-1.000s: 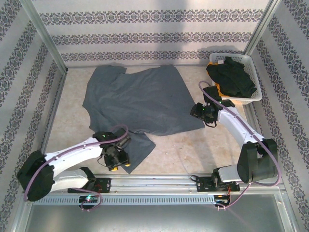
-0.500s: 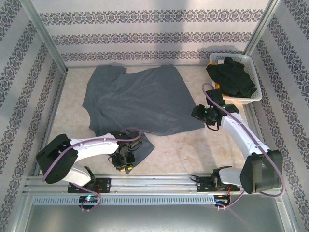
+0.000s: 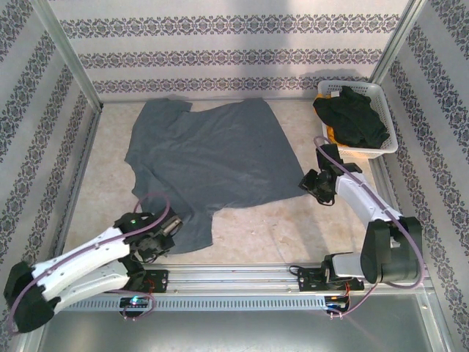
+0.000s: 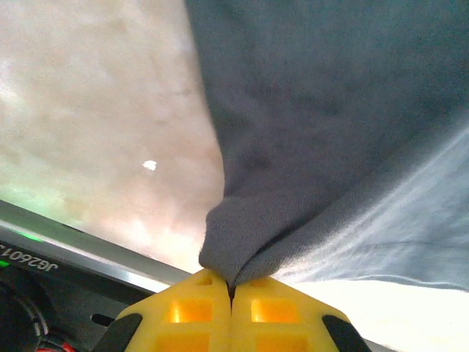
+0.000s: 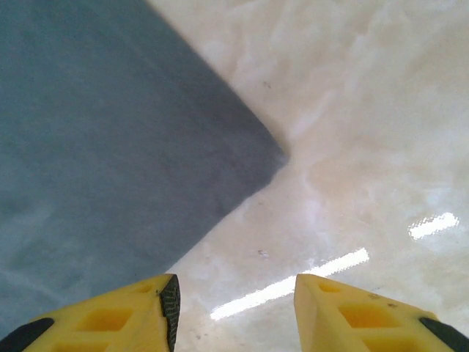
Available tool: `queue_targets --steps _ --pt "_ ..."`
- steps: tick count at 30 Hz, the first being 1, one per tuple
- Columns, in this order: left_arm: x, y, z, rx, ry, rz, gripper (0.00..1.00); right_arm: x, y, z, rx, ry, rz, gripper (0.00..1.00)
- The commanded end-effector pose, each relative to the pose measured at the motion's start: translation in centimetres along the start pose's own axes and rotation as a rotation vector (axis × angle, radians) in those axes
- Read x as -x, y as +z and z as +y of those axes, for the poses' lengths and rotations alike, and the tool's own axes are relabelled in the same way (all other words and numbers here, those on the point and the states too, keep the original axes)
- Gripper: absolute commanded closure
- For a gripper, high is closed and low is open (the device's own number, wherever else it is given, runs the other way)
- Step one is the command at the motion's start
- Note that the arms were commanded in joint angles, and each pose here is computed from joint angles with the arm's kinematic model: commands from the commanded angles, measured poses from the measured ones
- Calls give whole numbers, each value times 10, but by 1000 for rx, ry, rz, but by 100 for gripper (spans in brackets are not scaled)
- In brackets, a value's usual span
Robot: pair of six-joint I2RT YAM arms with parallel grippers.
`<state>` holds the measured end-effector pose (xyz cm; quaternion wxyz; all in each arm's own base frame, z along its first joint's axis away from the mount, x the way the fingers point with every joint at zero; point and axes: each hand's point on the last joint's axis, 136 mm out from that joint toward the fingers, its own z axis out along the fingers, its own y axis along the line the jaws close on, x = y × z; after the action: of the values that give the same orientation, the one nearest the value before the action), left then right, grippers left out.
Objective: Fold and stack the t-shirts
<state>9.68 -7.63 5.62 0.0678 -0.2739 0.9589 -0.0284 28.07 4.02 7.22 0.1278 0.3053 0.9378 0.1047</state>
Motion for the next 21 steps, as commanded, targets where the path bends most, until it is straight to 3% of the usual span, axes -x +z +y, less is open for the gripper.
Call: queue_targets --steps 1,16,21 --pt "12 -8 28 86 -86 -75 100 -3 15 -16 -70 33 18 54" --pt "23 -30 20 9 -138 -124 100 38 54 -10 -110 -21 45 61" --pt "23 -32 20 -1 -149 -128 100 25 65 -13 -120 10 112 72"
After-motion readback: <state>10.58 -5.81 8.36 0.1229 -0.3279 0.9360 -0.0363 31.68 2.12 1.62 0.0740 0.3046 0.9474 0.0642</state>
